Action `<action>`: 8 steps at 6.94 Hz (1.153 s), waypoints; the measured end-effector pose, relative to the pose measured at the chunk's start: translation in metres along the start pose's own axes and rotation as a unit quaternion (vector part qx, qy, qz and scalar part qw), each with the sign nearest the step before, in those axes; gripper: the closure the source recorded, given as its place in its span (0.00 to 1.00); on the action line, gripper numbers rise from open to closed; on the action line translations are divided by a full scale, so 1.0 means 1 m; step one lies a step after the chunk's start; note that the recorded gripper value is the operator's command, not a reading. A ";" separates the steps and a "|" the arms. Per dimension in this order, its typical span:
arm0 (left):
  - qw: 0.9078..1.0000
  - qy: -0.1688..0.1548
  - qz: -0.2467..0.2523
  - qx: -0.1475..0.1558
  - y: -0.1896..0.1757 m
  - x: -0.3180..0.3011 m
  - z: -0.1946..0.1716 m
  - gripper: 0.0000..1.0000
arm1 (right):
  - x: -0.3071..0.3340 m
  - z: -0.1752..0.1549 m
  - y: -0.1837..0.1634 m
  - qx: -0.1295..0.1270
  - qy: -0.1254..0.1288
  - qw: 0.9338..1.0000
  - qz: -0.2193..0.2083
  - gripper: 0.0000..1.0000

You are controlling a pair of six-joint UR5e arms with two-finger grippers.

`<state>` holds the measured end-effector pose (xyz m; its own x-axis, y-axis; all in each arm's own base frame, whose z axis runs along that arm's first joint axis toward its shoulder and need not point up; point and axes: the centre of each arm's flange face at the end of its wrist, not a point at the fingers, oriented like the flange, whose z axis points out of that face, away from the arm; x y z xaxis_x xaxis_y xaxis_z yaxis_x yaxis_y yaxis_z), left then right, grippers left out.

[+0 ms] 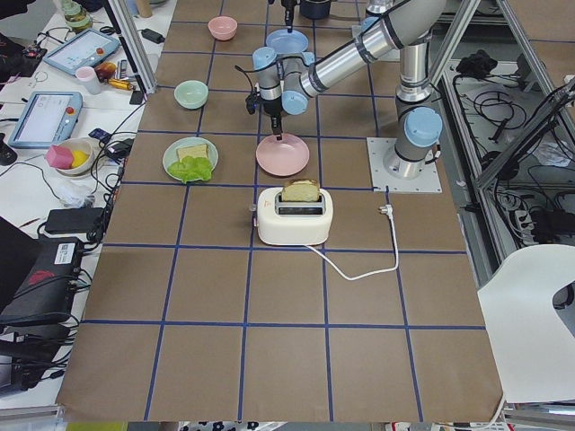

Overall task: Stack three plates with pink and blue
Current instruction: 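Grasp the pink plate rim with left gripper while right grasps blue plate rim, then lift the pink plate with the left gripper and carry it over the cream plate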

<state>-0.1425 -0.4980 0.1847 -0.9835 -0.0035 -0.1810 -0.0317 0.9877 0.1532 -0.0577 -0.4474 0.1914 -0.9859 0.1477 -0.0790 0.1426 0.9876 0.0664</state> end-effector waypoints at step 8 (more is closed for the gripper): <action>1.000 -0.004 0.006 0.009 -0.005 0.009 -0.015 1.00 | -0.001 -0.073 -0.016 0.013 0.000 1.000 -0.008 1.00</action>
<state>-0.1536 -0.5051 0.1972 -0.9824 0.0096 -0.1866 -0.0165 0.9903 0.1378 -0.0659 -0.4677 0.2633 -0.9879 0.1323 -0.0804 0.1295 0.9908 0.0393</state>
